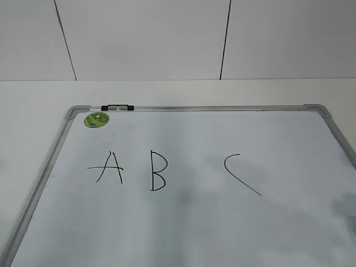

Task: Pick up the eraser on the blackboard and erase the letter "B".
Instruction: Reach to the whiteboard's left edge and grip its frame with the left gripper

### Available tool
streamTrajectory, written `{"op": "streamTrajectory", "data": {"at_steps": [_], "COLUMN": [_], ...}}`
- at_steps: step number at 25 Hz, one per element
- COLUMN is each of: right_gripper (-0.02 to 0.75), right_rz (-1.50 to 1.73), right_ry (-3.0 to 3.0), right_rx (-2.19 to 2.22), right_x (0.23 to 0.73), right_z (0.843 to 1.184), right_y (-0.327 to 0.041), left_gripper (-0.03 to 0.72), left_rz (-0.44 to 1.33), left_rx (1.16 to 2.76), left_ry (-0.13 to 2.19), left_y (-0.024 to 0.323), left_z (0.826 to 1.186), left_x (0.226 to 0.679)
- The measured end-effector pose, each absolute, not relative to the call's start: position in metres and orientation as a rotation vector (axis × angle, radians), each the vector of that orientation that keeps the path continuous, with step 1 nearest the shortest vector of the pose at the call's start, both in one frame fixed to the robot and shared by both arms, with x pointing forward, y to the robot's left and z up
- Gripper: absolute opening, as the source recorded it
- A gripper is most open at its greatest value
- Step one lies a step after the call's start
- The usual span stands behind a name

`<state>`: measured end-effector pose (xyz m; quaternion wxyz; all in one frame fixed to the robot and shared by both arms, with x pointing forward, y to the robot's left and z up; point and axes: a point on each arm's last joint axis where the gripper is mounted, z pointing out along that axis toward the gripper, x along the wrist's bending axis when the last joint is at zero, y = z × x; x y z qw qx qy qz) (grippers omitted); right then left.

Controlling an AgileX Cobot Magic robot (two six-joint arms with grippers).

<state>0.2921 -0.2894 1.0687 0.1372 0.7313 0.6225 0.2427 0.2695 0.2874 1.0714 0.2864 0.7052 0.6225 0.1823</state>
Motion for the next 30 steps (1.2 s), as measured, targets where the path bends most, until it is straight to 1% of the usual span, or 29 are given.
{"op": "streamTrajectory", "data": {"at_steps": [5, 14, 18, 24, 30], "right_gripper": [0.549, 0.549, 0.549, 0.549, 0.549], "right_rz": [0.557, 0.43, 0.43, 0.436, 0.442], "right_ry": [1.809, 1.884, 1.899, 1.902, 1.903], "right_rx": [2.121, 2.219, 2.236, 2.239, 2.24], "right_x": [0.303, 0.328, 0.33, 0.33, 0.33], "right_z": [1.064, 1.053, 1.052, 1.052, 1.052], "right_y": [-0.297, -0.296, -0.295, -0.294, -0.294], "left_gripper": [0.246, 0.246, 0.246, 0.246, 0.246], "left_rz": [0.286, 0.073, 0.029, -0.002, 0.009], "left_rx": [1.94, 2.004, 2.055, 2.075, 2.131], "left_ry": [1.781, 1.949, 1.998, 2.041, 1.992], "left_y": [0.28, 0.273, 0.271, 0.267, 0.247], "left_z": [1.065, 1.05, 1.044, 1.024, 1.004], "left_x": [0.303, 0.377, 0.418, 0.477, 0.525]}}
